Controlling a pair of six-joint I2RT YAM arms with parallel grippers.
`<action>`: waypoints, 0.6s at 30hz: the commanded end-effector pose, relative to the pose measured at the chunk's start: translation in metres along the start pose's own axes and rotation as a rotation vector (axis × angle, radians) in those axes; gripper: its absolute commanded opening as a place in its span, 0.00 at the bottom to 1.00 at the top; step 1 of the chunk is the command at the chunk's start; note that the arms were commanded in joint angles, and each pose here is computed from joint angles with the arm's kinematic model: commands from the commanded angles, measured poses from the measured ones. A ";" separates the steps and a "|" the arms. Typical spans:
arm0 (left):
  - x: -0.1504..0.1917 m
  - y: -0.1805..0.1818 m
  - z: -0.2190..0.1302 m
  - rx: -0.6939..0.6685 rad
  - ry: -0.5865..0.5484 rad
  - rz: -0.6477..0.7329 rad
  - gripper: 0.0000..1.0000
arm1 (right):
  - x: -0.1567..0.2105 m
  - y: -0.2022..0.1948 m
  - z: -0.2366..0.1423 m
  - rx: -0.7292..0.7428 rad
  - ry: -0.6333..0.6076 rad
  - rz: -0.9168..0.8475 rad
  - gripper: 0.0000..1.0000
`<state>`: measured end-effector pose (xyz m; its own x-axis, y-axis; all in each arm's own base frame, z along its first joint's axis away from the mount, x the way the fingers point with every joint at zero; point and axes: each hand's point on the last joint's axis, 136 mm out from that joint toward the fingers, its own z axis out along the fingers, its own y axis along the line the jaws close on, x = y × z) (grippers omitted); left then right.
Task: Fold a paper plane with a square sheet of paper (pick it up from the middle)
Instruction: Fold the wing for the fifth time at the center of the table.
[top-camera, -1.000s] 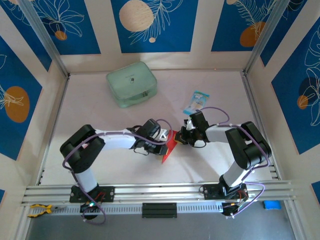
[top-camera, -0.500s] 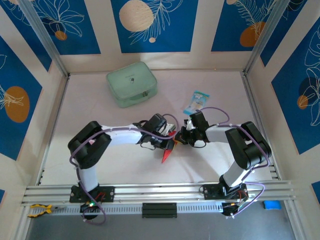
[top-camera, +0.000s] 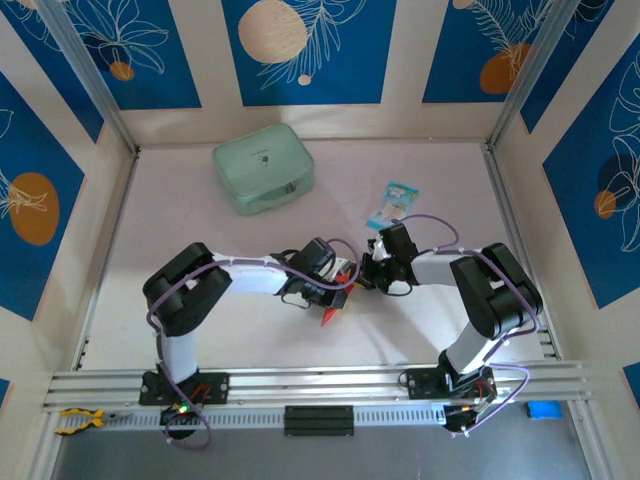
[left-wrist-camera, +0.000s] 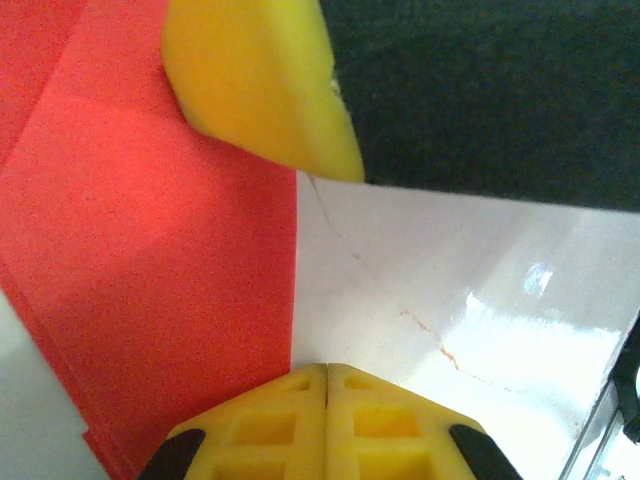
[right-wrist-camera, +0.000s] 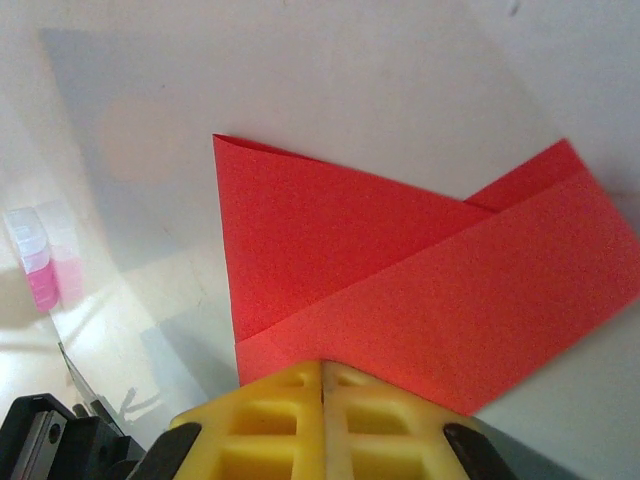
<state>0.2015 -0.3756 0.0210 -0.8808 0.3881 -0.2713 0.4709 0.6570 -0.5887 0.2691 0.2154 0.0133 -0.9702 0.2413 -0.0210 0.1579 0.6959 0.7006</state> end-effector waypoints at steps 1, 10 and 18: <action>0.028 0.012 -0.007 -0.069 0.077 -0.024 0.02 | 0.016 -0.036 0.004 0.114 0.039 0.079 0.06; 0.021 -0.005 -0.015 0.002 0.047 -0.016 0.08 | 0.016 -0.035 0.002 0.111 0.037 0.080 0.06; 0.060 0.030 -0.001 -0.069 0.117 -0.076 0.07 | 0.017 -0.037 0.003 0.115 0.042 0.079 0.06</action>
<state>0.1837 -0.3546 0.0178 -0.8874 0.3925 -0.2419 0.4563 0.6722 -0.5831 0.2684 0.2156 0.0136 -0.9708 0.2394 -0.0168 0.1588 0.6936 0.7027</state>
